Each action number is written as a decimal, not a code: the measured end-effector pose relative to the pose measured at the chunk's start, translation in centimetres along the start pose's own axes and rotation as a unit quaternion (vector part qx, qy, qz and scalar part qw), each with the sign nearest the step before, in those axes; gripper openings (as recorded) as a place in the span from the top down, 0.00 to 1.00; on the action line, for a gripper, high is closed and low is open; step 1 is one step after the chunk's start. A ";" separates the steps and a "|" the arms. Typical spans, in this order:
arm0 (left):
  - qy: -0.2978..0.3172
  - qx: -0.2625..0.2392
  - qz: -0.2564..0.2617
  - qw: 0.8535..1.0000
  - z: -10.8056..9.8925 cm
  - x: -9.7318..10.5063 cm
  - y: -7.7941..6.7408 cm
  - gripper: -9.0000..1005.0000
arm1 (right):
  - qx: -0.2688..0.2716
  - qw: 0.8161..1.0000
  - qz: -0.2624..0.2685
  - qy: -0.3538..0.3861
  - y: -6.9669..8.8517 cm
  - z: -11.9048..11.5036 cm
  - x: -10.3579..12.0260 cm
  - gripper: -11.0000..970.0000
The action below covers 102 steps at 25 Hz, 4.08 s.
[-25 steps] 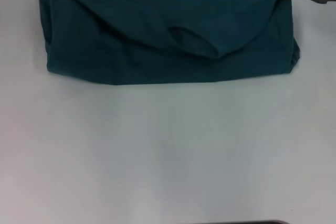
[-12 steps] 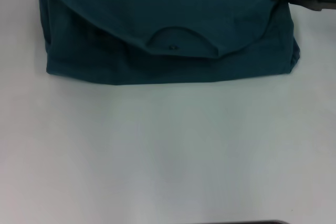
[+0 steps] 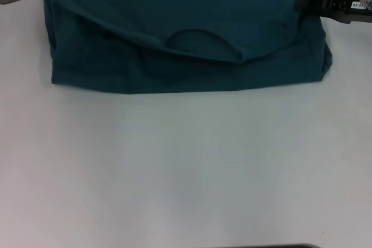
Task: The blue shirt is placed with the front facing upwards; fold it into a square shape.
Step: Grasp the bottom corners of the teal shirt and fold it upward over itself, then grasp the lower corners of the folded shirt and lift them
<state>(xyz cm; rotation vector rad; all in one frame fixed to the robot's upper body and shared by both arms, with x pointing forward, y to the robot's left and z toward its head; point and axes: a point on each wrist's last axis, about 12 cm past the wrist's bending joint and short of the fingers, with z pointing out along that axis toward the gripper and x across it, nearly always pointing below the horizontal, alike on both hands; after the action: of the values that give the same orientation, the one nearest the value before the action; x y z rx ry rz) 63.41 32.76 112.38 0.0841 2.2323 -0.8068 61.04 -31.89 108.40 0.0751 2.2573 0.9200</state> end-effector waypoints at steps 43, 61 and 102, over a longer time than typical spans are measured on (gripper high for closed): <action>-0.028 0.019 0.009 0.999 -6.9 5.9 3.0 0.16 | -0.049 0.998 -0.025 0.025 -3.0 -7.5 3.5 0.18; -0.014 0.040 0.017 0.999 -7.3 7.6 2.8 0.16 | -0.040 0.997 -0.003 0.070 -2.3 -5.3 5.0 0.18; -0.017 0.036 0.018 0.999 -7.2 7.3 2.8 0.16 | -0.022 0.998 -0.006 0.063 -2.2 -3.8 5.7 0.20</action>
<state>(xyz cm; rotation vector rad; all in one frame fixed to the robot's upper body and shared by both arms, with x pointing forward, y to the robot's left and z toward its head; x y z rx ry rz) 54.38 37.83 109.75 0.1436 2.1644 -0.8637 54.74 -34.10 105.68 -0.0162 2.3484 0.9920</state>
